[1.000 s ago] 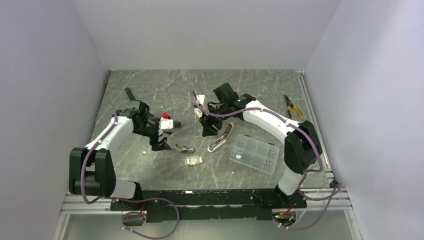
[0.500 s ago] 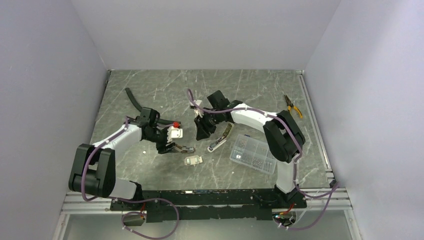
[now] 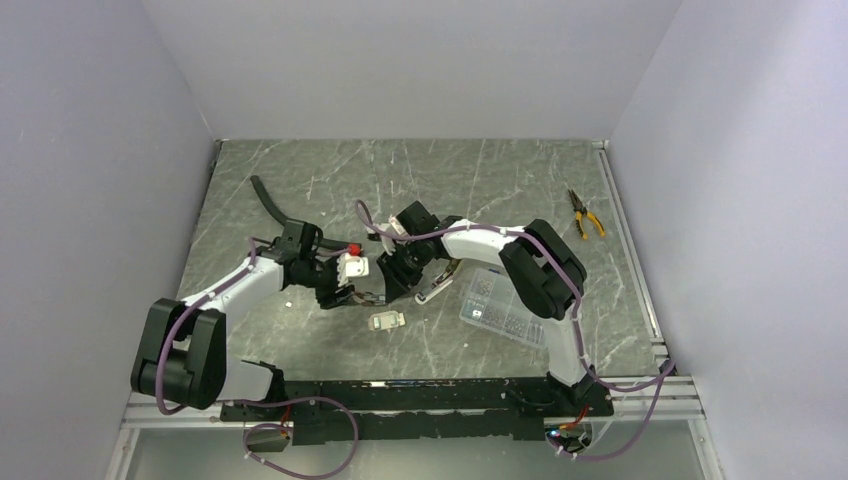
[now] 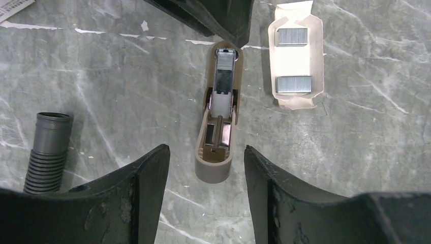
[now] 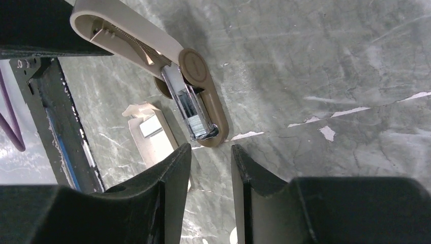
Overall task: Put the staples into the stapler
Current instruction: Close the stapler at the center of the board.
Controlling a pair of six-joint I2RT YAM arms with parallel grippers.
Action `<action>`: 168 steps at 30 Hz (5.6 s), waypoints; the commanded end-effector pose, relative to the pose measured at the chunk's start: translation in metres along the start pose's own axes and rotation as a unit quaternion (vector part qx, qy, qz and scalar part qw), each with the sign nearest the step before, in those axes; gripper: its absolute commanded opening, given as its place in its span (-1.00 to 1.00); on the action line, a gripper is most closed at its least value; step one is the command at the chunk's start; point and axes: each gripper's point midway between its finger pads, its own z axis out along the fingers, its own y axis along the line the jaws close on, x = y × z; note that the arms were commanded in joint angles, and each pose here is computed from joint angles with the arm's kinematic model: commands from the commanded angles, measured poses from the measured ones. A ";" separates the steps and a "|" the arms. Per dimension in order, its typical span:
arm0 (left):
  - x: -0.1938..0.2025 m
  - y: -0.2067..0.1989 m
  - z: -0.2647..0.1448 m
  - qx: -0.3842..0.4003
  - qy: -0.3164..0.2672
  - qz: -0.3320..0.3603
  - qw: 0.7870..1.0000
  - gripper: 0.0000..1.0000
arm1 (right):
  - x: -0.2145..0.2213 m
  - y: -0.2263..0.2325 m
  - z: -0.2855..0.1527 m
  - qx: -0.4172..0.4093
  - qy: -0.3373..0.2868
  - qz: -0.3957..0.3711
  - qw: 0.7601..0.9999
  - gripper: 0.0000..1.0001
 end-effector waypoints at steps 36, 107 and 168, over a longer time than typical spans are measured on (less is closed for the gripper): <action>-0.006 -0.002 -0.005 -0.015 0.016 -0.005 1.000 0.13 | -0.029 0.014 -0.008 -0.043 -0.041 -0.028 0.998 -0.37; -0.022 -0.014 0.037 0.032 0.062 -0.028 0.997 -0.95 | -0.018 0.002 0.022 -0.036 -0.009 0.021 0.999 -0.58; 0.021 0.008 0.039 -0.036 0.109 -0.063 0.991 0.49 | -0.047 -0.010 -0.049 -0.036 -0.086 -0.029 0.995 -0.39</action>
